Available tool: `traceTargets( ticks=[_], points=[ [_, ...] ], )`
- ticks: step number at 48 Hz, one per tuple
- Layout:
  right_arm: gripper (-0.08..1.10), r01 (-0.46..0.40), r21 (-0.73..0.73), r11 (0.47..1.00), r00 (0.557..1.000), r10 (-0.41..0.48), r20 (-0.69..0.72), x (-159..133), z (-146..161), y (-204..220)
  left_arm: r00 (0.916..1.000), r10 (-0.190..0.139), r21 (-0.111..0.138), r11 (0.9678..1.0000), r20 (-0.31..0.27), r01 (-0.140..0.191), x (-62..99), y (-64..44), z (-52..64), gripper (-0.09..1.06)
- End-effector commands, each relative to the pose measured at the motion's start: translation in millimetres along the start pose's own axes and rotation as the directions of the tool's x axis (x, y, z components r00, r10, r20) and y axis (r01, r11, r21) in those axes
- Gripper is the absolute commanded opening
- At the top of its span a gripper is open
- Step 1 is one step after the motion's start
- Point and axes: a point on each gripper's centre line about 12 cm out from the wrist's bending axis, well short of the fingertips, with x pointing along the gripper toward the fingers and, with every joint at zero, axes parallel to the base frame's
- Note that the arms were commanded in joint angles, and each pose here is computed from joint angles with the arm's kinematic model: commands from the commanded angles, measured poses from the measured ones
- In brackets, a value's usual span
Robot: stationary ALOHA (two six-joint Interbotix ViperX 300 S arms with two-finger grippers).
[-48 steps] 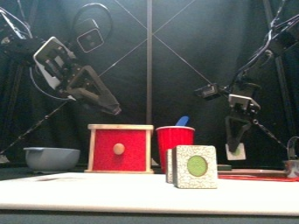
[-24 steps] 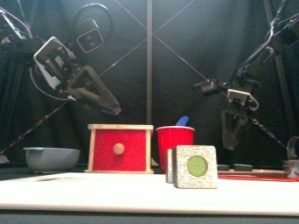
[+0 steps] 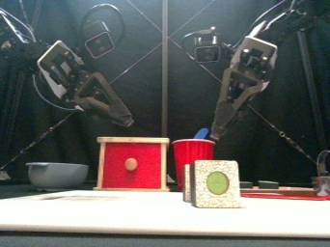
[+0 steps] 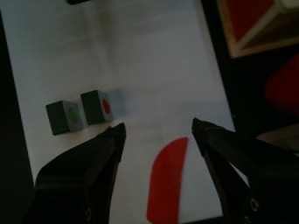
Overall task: Place sushi on board then cut the sushi with the knife then place the pieces on the plate
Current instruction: Place the 4 sushi pieces on the plate
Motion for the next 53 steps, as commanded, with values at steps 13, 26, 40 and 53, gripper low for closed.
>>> traceTargets(
  ticks=[13, 26, 40, 53],
  points=[
    [0.93, -0.06, -0.054, 0.997, 0.998, 0.06, -0.004, 23, 16, 42, 0.9998, 0.002, 0.001, 1.0, 0.018, -0.002, 0.4, 0.8, 6.0, 0.64],
    [0.93, -0.069, -0.061, 0.996, 0.997, 0.067, -0.031, 38, 14, 51, 0.9999, 0.002, 0.0, 1.0, 0.017, -0.002, 0.2, 0.8, 5.3, 0.64],
    [0.93, -0.054, -0.064, 0.996, 0.997, 0.051, -0.058, 51, 9, 48, 0.9999, 0.002, -0.002, 1.0, 0.017, -0.002, 0.2, 0.8, 5.3, 0.64],
    [0.85, -0.048, -0.068, 0.997, 0.996, 0.043, -0.076, 63, 7, 49, 0.9999, 0.002, 0.0, 1.0, 0.017, -0.002, 0.2, 0.8, 5.3, 0.64]
  ],
)
